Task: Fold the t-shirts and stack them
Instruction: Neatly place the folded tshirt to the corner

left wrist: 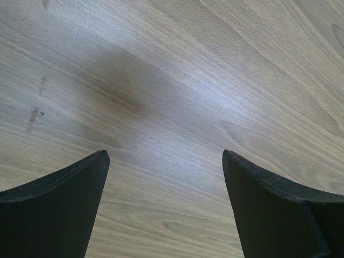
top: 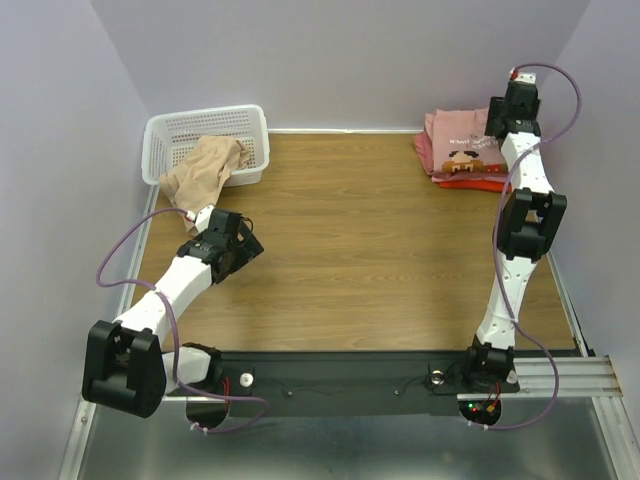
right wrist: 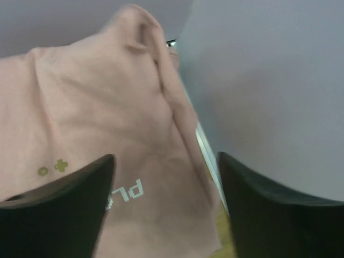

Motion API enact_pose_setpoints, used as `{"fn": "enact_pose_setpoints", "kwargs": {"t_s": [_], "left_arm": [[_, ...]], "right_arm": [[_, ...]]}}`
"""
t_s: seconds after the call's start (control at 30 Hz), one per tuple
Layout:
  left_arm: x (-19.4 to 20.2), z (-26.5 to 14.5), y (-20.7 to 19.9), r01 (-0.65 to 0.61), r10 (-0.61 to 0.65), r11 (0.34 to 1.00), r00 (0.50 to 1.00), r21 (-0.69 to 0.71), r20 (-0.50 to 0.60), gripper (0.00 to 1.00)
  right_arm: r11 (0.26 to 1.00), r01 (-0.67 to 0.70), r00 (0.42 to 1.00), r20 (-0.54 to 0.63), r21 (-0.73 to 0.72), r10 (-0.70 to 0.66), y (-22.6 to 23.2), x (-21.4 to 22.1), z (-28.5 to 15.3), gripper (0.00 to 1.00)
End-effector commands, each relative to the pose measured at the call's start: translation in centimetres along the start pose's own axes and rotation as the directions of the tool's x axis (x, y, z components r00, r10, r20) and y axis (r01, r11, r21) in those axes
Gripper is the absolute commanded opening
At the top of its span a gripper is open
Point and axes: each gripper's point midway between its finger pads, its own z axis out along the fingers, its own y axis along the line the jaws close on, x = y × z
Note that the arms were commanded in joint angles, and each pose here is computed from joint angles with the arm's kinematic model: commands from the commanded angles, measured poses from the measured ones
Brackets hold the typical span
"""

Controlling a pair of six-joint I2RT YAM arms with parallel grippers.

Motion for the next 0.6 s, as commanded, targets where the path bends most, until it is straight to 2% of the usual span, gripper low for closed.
{"fn": "enact_pose_setpoints", "kwargs": {"t_s": [0.0,0.13,0.3,0.37,0.43,0.57], "left_arm": [[-1.5,-0.9,-1.3,-0.004,0.002,0.999,0.999,0.038,0.040,0.98],[-1.7,-1.5,-1.4,-0.005,0.002,0.998,0.999,0.055,0.048,0.98],[-2.2,-2.9,-1.8,0.002,-0.010,0.994,0.997,0.107,0.076,0.98],[-2.3,-3.4,-2.1,0.005,-0.015,0.992,0.996,0.128,0.082,0.98],[-2.1,-3.6,-2.0,0.002,-0.013,0.990,0.997,0.140,0.079,0.98],[-1.9,-5.2,-1.7,0.028,-0.047,0.982,0.994,0.186,0.097,0.98]], "right_arm": [[0.995,-0.088,0.987,0.140,0.057,0.079,-2.2,-5.5,-1.7,1.00],[0.987,-0.142,0.975,0.181,0.071,0.128,-3.3,-7.5,-3.5,1.00],[0.975,-0.215,0.955,0.220,0.060,0.198,-5.0,-9.6,-8.2,1.00],[0.974,-0.226,0.950,0.223,0.018,0.217,-5.0,-9.9,-10.1,1.00],[0.953,-0.294,0.927,0.220,-0.071,0.302,-4.6,-10.2,-13.2,1.00],[0.893,-0.387,0.894,0.144,-0.230,0.424,-3.2,-8.8,-19.1,1.00]]}}
